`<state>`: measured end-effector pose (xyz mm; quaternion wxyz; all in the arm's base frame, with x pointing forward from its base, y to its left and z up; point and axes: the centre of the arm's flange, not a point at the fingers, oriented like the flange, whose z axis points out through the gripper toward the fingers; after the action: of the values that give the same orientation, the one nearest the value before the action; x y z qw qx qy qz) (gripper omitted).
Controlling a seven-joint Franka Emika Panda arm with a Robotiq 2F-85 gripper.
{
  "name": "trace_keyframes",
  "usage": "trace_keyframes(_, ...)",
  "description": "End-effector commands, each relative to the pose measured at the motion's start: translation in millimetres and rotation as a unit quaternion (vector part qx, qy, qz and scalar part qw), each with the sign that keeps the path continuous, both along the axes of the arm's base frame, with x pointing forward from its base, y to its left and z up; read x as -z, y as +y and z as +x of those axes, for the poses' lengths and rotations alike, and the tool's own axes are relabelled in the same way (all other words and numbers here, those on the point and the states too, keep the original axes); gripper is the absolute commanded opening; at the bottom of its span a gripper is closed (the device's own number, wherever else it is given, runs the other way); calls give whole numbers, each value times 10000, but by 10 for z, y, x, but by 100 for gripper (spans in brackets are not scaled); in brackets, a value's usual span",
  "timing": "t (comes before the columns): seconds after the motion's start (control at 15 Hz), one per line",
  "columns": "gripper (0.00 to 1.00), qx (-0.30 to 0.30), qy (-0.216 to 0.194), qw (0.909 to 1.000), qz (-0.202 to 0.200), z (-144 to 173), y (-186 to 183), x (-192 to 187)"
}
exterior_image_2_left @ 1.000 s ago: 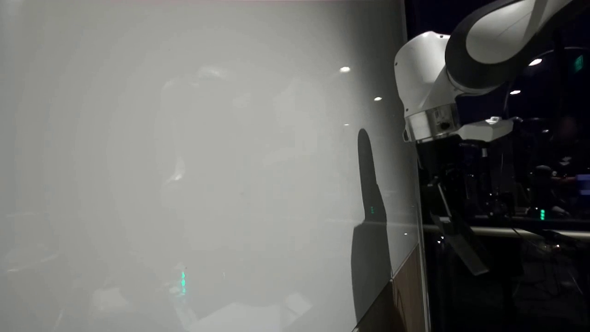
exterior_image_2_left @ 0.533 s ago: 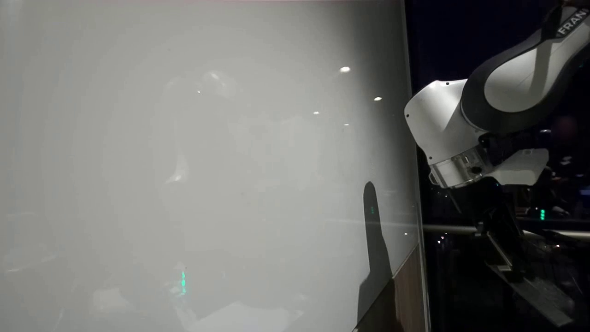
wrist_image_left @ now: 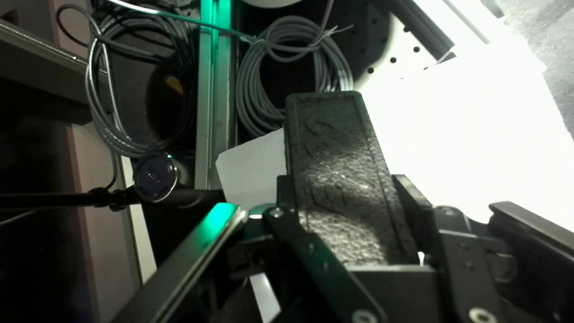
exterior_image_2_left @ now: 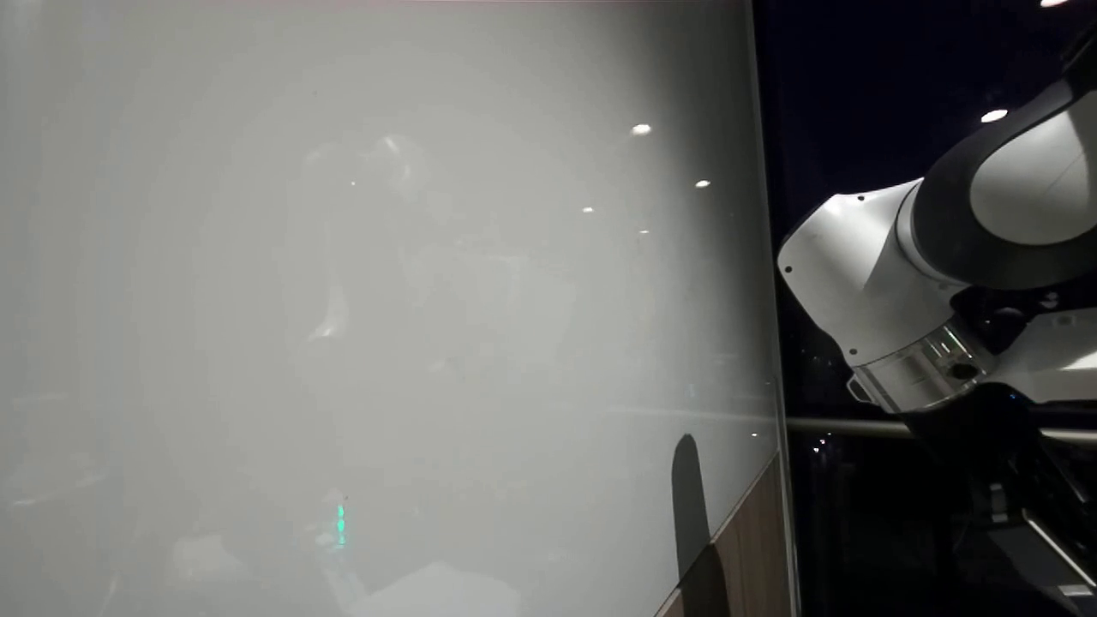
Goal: Get the white board eraser from the table, use it to erase the white board and then put it back on the table
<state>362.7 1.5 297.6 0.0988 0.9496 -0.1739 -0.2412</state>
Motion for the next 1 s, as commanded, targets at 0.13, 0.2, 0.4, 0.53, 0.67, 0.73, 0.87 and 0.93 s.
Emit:
trace_keyframes(0.13, 31, -244, -18, 9978, 609, -41, 314, 117)
trace_keyframes(0.2, 31, -335, -93, 9972, 655, -26, 342, 132)
trace_keyframes(0.4, 31, -537, -269, 9953, 765, 78, 333, 178)
trace_keyframes(0.53, 31, -602, -283, 9949, 762, 125, 332, 249)
trace_keyframes(0.67, 31, -587, -165, 9956, 716, 116, 323, 380)
trace_keyframes(0.73, 31, -564, -76, 9959, 696, 105, 308, 452)
trace_keyframes(0.87, 31, -557, 16, 9961, 679, 98, 299, 556)
trace_keyframes(0.93, 31, -561, 56, 9961, 672, 90, 301, 597)
